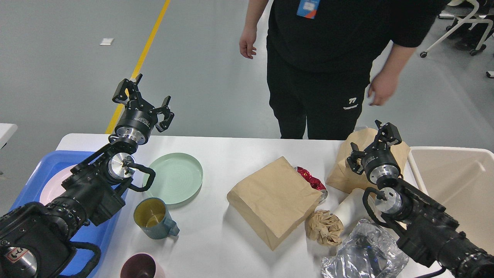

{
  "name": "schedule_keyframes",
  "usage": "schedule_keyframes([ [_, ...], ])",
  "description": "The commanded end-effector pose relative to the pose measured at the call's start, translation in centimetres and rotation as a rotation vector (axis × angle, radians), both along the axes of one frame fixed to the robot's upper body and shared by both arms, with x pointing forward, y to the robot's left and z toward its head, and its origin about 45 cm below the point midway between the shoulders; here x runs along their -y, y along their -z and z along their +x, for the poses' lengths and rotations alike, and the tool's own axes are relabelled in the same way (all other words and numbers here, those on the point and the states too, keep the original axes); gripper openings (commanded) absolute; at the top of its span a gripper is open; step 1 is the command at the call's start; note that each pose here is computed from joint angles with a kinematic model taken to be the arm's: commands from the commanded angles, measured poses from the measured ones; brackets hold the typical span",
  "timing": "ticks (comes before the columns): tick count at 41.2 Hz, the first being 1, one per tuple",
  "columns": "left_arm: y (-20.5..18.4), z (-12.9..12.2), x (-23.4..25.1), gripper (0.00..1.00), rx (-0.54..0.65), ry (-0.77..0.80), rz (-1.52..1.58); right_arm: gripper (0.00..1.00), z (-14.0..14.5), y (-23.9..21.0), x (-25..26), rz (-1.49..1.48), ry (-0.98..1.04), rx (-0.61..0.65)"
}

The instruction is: Tidy desktop

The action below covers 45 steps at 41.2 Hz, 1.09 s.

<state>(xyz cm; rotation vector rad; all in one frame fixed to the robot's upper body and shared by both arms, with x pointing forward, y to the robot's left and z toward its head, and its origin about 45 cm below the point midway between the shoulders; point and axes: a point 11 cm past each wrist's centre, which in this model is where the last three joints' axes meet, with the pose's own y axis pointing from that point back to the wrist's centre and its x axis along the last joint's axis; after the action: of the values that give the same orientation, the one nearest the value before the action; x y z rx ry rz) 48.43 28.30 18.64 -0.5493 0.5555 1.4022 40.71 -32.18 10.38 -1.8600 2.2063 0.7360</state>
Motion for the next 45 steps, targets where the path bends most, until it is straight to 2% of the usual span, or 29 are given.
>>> schedule_keyframes([
  [1, 0.1, 0.0, 0.0, 0.96, -0.001, -0.001, 0.001, 1.0, 0.0, 0.1, 0.0, 0.001, 0.001, -0.001],
  [35, -0.9, 0.3, -1.0, 0.96, 0.011, 0.0, 0.026, 1.0, 0.0, 0.0, 0.1, -0.001, 0.002, -0.001],
  [45, -4.7, 1.3, -1.6, 0.96, 0.069, 0.217, 0.345, 1.0, 0.0, 0.1, 0.1, -0.003, 0.002, -0.002],
])
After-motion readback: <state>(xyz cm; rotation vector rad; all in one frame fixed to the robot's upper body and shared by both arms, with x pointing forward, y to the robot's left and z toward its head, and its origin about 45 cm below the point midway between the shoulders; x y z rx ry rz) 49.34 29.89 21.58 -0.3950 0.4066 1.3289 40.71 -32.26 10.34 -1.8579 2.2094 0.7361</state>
